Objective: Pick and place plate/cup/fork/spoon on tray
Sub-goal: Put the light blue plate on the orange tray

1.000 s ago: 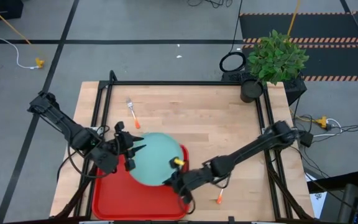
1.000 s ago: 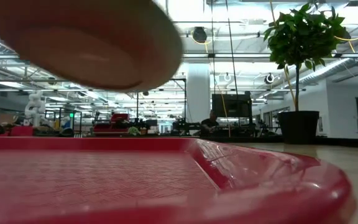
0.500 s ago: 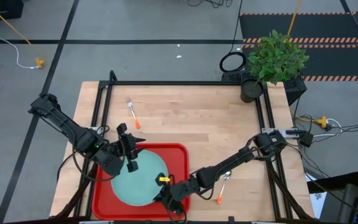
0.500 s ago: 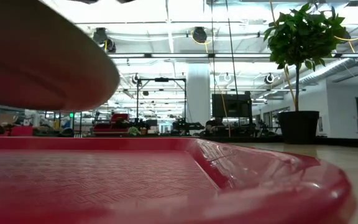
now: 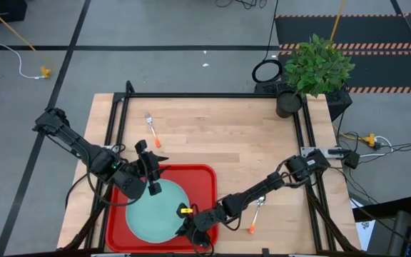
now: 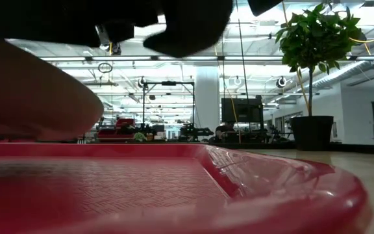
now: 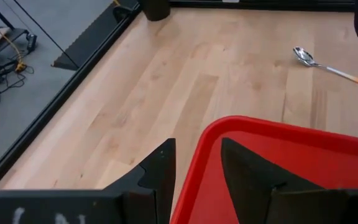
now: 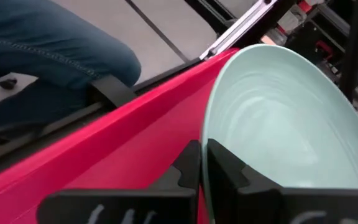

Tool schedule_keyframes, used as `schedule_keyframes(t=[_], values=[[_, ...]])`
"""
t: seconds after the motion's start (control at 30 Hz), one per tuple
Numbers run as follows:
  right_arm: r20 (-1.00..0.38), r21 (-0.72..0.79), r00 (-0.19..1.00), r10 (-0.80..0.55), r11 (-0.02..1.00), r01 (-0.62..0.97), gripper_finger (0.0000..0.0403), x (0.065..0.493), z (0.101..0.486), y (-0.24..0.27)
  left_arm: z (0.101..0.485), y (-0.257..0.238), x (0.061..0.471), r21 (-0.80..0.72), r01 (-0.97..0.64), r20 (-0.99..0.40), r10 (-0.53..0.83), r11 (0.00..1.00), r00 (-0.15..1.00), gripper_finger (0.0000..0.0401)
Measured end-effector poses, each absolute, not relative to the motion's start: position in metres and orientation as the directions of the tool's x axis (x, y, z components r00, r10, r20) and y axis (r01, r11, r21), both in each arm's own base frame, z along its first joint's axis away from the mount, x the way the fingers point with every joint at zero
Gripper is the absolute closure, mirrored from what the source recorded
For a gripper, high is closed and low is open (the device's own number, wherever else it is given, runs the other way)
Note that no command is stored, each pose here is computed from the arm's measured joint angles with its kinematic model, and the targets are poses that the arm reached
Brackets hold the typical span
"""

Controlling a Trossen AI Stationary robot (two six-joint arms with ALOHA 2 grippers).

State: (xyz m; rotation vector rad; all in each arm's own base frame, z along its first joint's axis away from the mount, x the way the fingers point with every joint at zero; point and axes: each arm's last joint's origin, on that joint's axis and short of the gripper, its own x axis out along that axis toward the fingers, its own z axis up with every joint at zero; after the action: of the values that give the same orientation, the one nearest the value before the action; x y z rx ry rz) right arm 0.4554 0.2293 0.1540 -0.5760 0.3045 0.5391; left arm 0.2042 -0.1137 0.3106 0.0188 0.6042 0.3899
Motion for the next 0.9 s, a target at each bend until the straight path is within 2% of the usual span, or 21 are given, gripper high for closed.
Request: schedule_keyframes(t=[0.67,0.9], values=[[-0.435,-0.450,0.821,0.370,0.700,-0.554,0.0398,0.460,0.136,0.222,0.311,-0.108,0.208,0.121,-0.375,-0.551,0.377,0.919,0.745,0.0270],[-0.451,-0.446,0.818,0.356,0.704,-0.553,0.0398,0.465,0.115,0.217,0.311,-0.108,0.208,0.118,-0.375,-0.550,0.375,0.919,0.746,0.0270]])
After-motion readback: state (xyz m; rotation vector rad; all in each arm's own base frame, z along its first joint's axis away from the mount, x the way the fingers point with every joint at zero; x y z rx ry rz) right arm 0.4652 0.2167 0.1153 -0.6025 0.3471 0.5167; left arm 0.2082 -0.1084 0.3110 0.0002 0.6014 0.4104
